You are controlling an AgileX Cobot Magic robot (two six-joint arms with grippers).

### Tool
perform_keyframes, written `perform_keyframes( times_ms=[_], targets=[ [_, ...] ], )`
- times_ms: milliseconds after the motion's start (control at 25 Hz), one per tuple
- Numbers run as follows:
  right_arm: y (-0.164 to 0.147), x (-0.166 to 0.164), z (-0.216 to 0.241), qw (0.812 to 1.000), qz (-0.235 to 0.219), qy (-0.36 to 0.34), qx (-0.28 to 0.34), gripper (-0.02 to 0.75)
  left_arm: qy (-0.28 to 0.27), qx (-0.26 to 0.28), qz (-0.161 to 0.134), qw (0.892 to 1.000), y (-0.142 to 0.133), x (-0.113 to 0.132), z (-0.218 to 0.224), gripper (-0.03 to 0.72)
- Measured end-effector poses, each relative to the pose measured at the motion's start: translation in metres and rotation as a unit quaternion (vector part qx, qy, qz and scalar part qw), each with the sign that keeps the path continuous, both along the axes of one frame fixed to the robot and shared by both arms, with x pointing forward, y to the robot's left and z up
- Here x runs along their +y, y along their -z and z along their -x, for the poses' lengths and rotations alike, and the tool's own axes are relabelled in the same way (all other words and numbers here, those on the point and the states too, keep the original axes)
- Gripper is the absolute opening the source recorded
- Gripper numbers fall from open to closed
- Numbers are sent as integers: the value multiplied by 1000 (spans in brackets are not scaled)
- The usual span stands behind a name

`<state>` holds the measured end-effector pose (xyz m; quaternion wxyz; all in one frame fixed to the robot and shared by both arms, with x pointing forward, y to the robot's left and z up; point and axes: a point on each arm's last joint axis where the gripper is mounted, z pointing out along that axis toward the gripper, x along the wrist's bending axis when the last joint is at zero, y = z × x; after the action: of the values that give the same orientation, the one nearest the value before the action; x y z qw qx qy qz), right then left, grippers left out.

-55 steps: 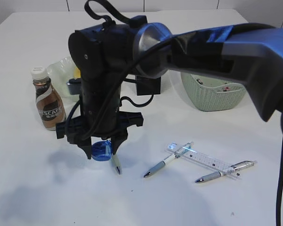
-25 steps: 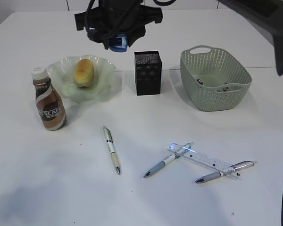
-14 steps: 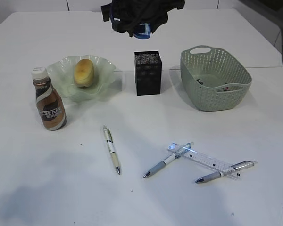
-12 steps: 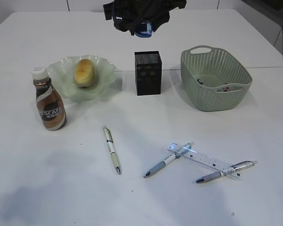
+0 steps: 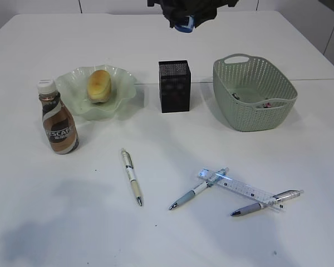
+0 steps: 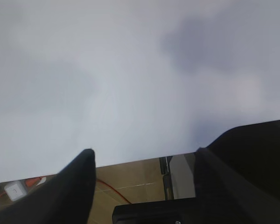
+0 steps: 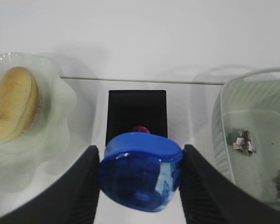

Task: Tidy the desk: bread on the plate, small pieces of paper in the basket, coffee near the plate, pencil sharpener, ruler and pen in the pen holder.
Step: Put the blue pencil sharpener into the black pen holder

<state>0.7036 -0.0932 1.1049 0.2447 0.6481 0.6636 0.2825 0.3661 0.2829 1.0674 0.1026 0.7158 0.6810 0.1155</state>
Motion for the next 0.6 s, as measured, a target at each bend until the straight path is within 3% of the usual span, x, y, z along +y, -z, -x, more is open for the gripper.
perform_keyframes(
  times_ms=[360, 600],
  targets=[
    [32, 7, -14, 999, 20, -25, 10, 385, 0, 0, 0, 1000, 0, 0, 0, 466],
    [49, 14, -27, 997, 35, -62, -21, 385, 0, 0, 0, 1000, 0, 0, 0, 466]
  ],
)
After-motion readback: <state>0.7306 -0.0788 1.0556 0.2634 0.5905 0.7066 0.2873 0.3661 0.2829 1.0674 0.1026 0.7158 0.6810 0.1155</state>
